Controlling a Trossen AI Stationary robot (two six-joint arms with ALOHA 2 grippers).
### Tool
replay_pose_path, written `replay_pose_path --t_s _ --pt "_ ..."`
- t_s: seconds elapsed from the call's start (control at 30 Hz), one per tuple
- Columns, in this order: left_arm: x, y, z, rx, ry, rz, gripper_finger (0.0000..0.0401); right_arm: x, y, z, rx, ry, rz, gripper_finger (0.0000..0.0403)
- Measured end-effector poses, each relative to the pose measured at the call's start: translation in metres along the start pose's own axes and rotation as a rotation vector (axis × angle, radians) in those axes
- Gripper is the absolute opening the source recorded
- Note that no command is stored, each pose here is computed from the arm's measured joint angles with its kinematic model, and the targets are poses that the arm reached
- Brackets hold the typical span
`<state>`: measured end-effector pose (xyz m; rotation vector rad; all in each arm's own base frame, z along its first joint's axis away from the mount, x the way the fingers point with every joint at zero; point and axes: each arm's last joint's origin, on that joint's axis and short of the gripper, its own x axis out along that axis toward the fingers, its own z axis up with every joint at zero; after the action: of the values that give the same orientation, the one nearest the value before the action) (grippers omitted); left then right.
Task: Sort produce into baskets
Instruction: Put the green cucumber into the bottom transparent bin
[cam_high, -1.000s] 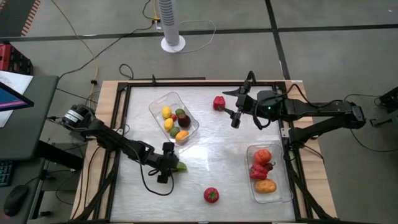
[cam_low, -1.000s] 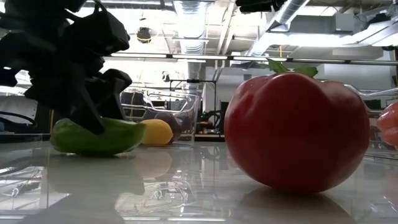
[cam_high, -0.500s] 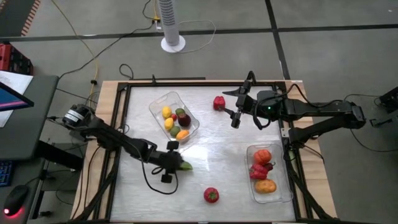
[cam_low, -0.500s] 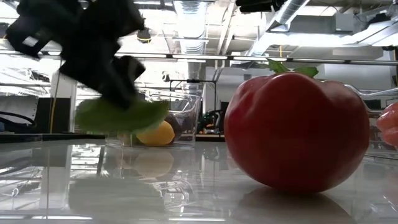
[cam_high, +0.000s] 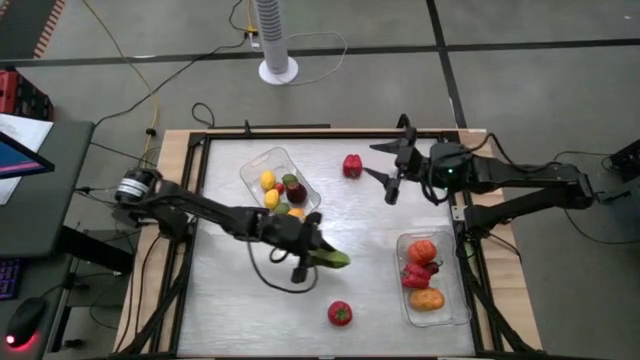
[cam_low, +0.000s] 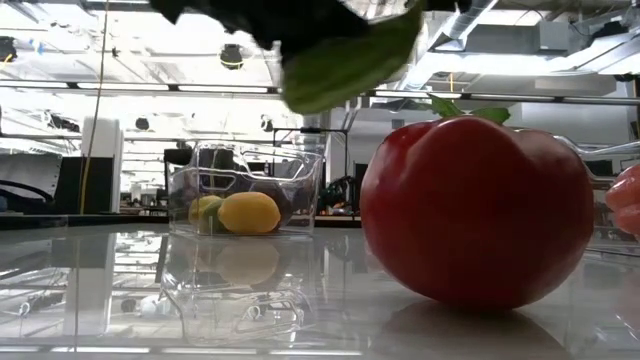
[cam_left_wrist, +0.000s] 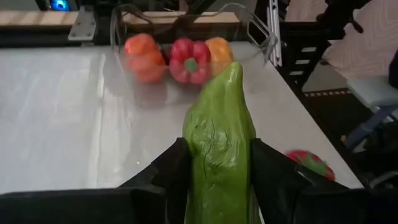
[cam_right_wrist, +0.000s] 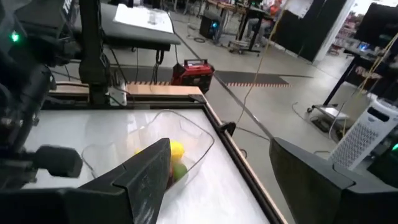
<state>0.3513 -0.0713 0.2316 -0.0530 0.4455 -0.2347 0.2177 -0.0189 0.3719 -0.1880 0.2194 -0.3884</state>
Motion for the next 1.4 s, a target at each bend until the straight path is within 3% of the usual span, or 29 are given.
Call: replay_pose_path --t_s 0.37,0.6,0.9,1.1,1.4 --pt "0.07 0.033 0.052 0.108 -0.017 0.033 0.013 -0.028 -0.006 -0.009 0.028 -0.069 0.004 0.0299" --pt "0.112 0.059 0.064 0.102 -0.058 -0.019 0.013 -0.043 -0.009 -0.01 0.042 -0.112 0.014 0.0299" --pt "0.146 0.067 0.083 0.138 -0.208 -0.078 0.013 -0.045 -0.006 -0.01 0.037 -0.116 0.033 0.0299" --pt "0.165 0.069 0.076 0.202 -0.319 -0.028 0.0133 -0.05 -0.008 -0.011 0.035 -0.104 0.017 0.0299" --pt "0.179 0.075 0.065 0.194 -0.451 0.05 0.015 -0.058 -0.012 -0.013 0.058 -0.096 0.012 0.0299"
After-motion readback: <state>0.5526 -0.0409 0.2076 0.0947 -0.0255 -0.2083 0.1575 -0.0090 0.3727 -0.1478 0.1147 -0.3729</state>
